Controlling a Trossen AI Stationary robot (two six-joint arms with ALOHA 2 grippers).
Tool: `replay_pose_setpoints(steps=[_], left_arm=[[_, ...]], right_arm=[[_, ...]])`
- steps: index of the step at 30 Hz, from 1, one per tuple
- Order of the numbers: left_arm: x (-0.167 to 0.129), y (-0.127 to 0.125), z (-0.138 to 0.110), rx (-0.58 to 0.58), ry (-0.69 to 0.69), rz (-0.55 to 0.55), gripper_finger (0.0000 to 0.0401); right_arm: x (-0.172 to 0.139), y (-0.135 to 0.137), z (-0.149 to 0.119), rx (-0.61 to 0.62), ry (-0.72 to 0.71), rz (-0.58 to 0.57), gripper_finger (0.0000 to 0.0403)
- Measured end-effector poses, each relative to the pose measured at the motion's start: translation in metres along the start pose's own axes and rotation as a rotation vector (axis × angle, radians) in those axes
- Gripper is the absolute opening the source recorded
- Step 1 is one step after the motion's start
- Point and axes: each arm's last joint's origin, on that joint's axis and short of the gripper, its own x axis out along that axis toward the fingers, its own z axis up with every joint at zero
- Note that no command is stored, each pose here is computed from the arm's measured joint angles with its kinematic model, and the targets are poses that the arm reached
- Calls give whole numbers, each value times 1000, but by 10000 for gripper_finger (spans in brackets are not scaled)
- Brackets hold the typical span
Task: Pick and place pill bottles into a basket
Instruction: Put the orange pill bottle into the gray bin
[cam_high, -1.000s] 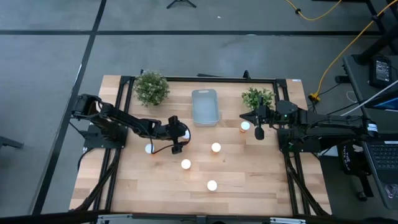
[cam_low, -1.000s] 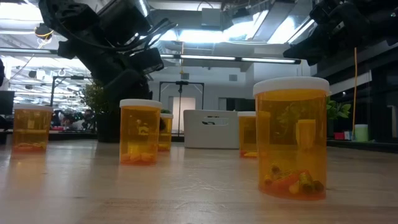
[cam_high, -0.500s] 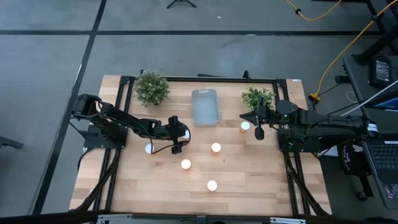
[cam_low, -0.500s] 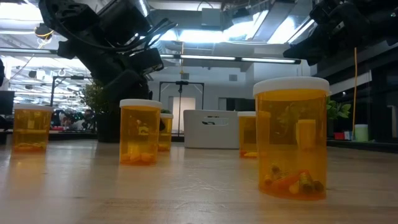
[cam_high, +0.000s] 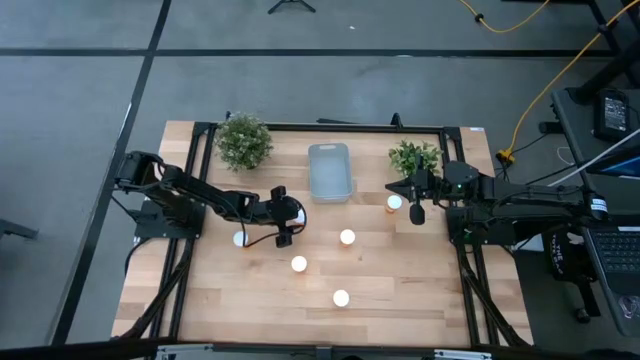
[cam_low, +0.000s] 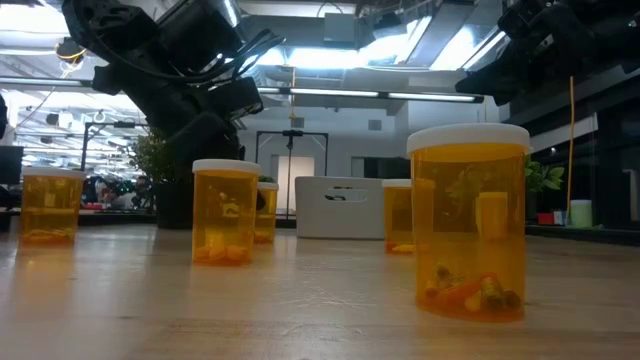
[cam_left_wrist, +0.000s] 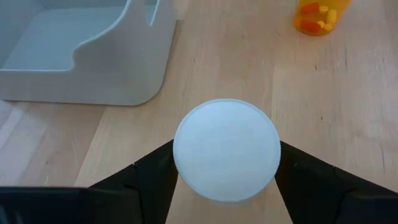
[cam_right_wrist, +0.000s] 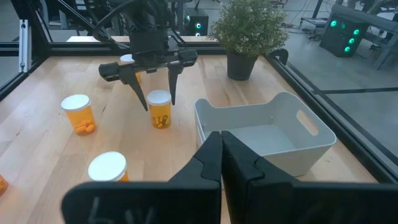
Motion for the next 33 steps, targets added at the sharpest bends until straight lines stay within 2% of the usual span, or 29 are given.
replay_pose_setpoints(steps=[11,21,28,33], left_arm=[[0,0,0,12,0,0,207],[-1,-1,3,14,7,-18,204],[-23,2,23,21,21,-31,204],[-47,10,39,55,-55,-41,204]], right_arm=[[0,0,0,0,0,0,3],[0,0,0,0,0,0,3],[0,0,0,0,-1,0,3],[0,0,0,0,-4,0,3]])
